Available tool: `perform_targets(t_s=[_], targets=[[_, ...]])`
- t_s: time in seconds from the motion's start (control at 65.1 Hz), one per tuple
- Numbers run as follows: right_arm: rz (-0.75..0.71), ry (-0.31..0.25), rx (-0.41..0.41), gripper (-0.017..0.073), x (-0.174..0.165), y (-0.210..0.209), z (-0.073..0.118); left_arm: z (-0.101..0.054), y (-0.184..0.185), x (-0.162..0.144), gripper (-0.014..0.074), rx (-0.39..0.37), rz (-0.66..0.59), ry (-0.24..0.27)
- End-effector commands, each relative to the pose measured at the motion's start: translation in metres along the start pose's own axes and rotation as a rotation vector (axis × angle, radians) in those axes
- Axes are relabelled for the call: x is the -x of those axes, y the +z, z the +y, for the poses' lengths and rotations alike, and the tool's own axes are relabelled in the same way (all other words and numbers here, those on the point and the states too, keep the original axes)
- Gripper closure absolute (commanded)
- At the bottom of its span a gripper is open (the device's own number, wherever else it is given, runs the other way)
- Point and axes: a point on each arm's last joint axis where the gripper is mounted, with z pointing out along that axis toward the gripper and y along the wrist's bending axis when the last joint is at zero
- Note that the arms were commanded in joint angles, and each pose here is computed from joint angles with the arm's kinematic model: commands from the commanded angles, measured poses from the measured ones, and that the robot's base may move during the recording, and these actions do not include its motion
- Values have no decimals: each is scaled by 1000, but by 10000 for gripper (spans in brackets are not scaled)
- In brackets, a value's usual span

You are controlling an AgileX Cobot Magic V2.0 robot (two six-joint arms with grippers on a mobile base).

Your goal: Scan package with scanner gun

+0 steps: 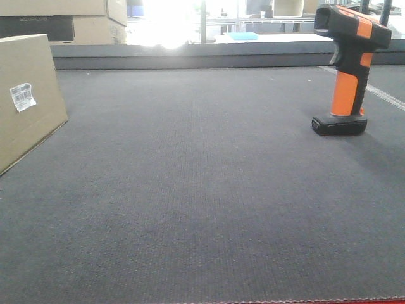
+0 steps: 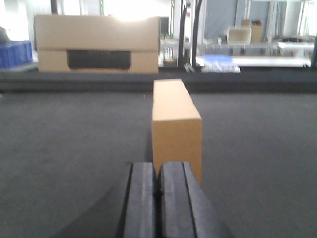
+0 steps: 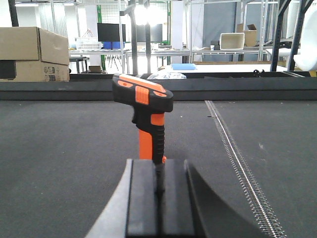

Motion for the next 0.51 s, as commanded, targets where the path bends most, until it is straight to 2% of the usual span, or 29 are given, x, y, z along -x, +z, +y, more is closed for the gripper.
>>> perform_targets(t_s=[0.0, 0.215, 0.353, 0.491], targets=[[-21, -1, 1, 721, 2, 0, 0, 0, -6, 24, 705, -14, 46, -13], [-21, -1, 1, 721, 2, 0, 0, 0, 4, 82, 705, -29, 146, -23], [-21, -1, 1, 721, 2, 0, 0, 0, 33, 106, 705, -45, 342, -29], [-21, -1, 1, 721, 2, 0, 0, -1, 68, 116, 705, -56, 533, -30]])
